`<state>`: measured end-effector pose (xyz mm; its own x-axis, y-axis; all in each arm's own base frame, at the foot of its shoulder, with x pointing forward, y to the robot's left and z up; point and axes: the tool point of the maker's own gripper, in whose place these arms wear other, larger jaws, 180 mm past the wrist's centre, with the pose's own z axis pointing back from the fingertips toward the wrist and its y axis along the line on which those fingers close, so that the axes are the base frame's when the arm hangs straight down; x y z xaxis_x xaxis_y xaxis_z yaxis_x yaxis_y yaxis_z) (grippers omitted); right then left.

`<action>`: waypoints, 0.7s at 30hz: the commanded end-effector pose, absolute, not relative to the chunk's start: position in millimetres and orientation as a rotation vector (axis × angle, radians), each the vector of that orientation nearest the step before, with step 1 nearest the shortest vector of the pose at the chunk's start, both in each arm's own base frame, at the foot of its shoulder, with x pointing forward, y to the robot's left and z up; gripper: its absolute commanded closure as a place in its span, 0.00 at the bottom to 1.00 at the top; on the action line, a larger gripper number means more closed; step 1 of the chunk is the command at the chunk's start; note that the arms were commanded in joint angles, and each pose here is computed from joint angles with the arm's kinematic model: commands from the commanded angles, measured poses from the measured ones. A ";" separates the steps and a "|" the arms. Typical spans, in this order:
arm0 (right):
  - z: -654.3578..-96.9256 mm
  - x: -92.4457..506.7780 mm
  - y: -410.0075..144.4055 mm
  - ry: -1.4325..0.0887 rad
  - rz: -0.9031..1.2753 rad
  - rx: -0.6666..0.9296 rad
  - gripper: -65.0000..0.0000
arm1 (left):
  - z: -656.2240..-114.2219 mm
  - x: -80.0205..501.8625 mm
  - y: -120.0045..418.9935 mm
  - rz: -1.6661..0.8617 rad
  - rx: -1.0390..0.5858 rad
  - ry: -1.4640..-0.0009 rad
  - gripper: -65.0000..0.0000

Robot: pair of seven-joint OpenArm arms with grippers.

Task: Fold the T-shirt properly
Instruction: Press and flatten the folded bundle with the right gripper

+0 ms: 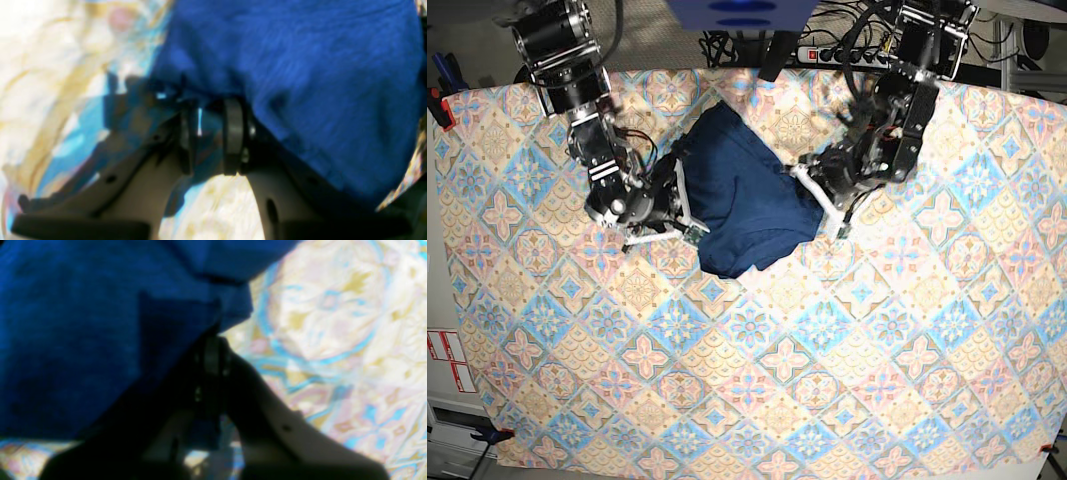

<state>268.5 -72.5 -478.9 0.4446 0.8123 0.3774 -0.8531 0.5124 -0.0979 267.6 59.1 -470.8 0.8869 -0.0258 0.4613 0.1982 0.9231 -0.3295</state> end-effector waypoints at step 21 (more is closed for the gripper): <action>-392.8 251.8 -83.8 -0.601 1.129 -0.023 1.00 | -445.5 313.8 58.7 -0.128 -0.359 -0.589 0.80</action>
<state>251.9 -91.8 -397.8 0.3049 0.8612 0.4067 -0.8357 0.4468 -0.3195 301.1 51.4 -455.1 0.8495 -0.0194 0.5273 0.2152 0.9252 -0.3125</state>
